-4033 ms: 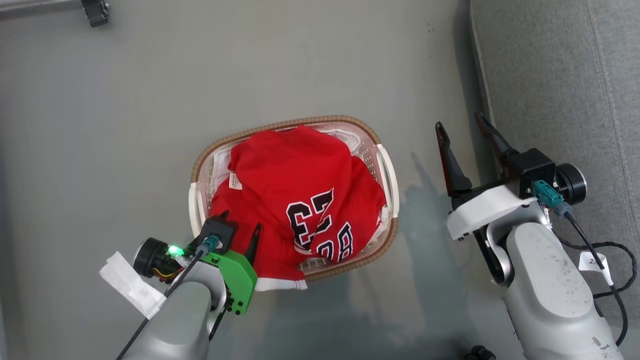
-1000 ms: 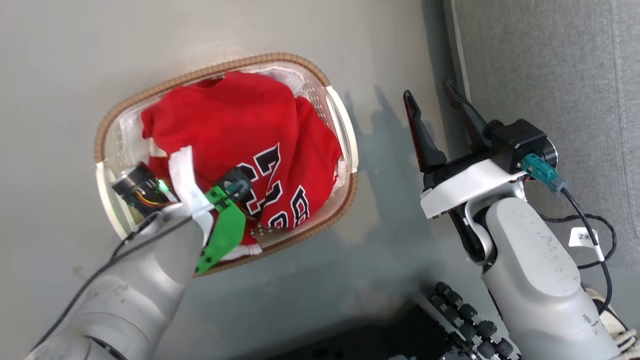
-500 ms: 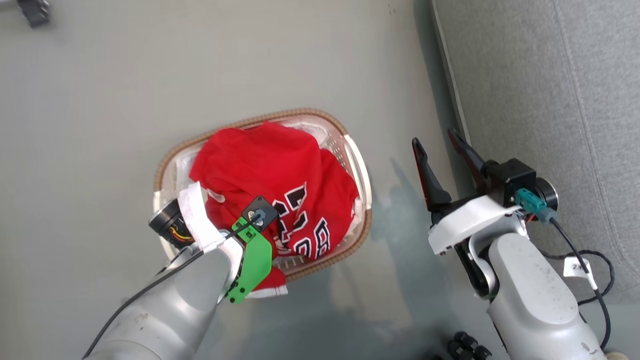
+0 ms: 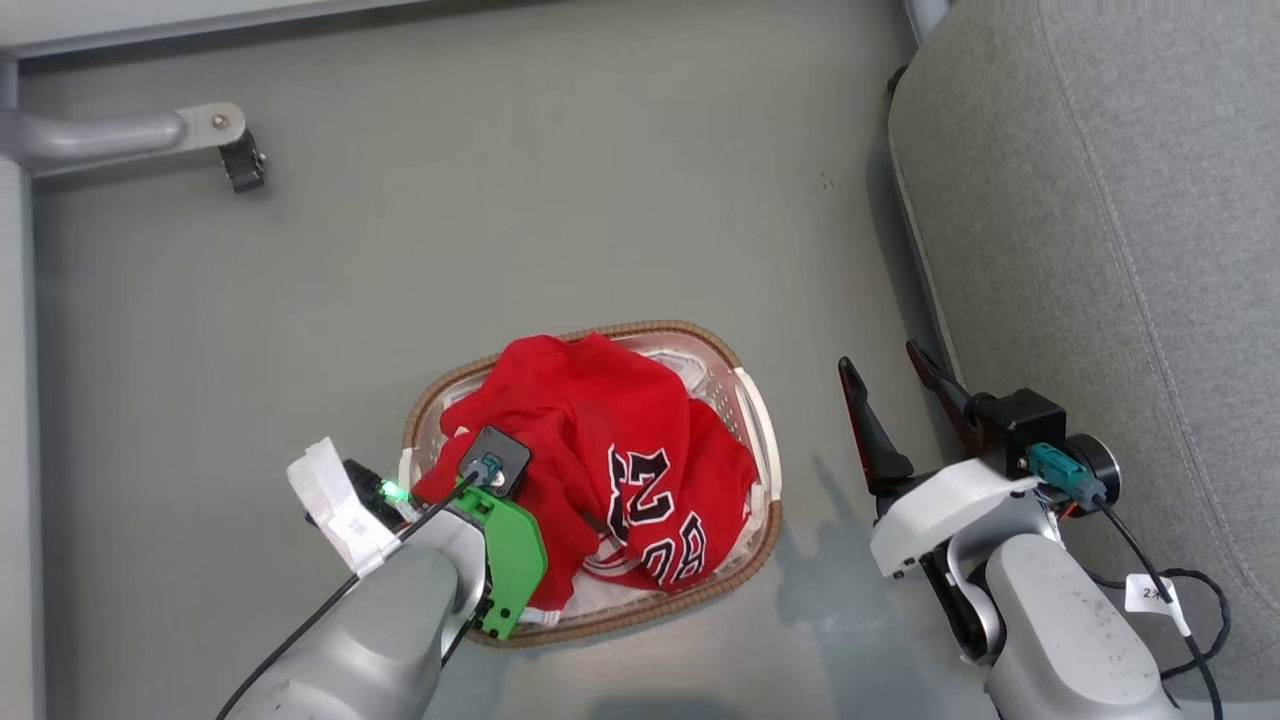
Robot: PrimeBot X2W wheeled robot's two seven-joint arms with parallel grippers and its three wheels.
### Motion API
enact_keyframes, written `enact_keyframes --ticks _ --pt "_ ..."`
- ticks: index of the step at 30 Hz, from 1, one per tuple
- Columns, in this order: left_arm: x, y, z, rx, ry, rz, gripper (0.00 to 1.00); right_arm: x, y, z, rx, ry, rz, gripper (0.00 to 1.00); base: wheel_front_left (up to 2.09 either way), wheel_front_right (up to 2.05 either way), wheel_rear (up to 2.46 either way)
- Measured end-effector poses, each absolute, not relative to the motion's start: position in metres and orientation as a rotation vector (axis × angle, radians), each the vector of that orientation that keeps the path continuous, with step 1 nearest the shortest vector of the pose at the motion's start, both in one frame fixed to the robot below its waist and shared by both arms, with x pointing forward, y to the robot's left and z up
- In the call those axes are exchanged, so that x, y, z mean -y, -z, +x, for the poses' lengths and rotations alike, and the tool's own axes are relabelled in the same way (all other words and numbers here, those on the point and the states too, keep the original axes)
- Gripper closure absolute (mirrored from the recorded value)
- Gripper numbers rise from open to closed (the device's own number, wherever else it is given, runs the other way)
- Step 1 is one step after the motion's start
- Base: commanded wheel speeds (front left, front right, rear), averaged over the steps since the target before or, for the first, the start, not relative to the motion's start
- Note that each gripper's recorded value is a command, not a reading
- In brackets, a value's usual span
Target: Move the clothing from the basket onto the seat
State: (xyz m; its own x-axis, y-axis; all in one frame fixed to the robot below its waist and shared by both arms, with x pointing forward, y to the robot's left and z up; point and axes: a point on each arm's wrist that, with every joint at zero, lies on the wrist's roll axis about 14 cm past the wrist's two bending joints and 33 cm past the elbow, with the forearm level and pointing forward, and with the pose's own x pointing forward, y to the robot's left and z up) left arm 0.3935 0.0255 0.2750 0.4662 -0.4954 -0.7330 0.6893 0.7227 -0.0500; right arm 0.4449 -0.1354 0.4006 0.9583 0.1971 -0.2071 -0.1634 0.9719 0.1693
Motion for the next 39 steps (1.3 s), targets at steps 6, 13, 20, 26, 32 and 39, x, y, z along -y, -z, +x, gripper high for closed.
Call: enact_keyframes --ticks 6,13,20,26,32,39 --pt "-0.023 -0.322 0.418 -0.627 0.639 0.131 1.00 0.127 -0.415 0.434 -0.197 -0.207 0.151 0.00 0.00 0.00 0.00" --pt "-0.013 -0.374 0.434 -0.455 0.599 0.044 1.00 0.119 -0.429 0.424 -0.169 -0.231 0.145 0.00 0.00 0.00 0.00" --pt "0.002 -0.447 0.446 -0.212 0.588 -0.063 1.00 0.112 -0.437 0.413 -0.154 -0.253 0.137 0.00 0.00 0.00 0.00" --pt "0.003 -0.508 0.449 -0.016 0.581 -0.127 1.00 0.108 -0.443 0.407 -0.141 -0.265 0.137 0.00 0.00 0.00 0.00" --pt "0.004 -0.558 0.448 0.133 0.588 -0.185 1.00 0.106 -0.443 0.401 -0.141 -0.271 0.139 0.00 0.00 0.00 0.00" --pt "0.005 -0.587 0.443 0.224 0.606 -0.207 1.00 0.104 -0.442 0.395 -0.148 -0.277 0.145 0.00 0.00 0.00 0.00"
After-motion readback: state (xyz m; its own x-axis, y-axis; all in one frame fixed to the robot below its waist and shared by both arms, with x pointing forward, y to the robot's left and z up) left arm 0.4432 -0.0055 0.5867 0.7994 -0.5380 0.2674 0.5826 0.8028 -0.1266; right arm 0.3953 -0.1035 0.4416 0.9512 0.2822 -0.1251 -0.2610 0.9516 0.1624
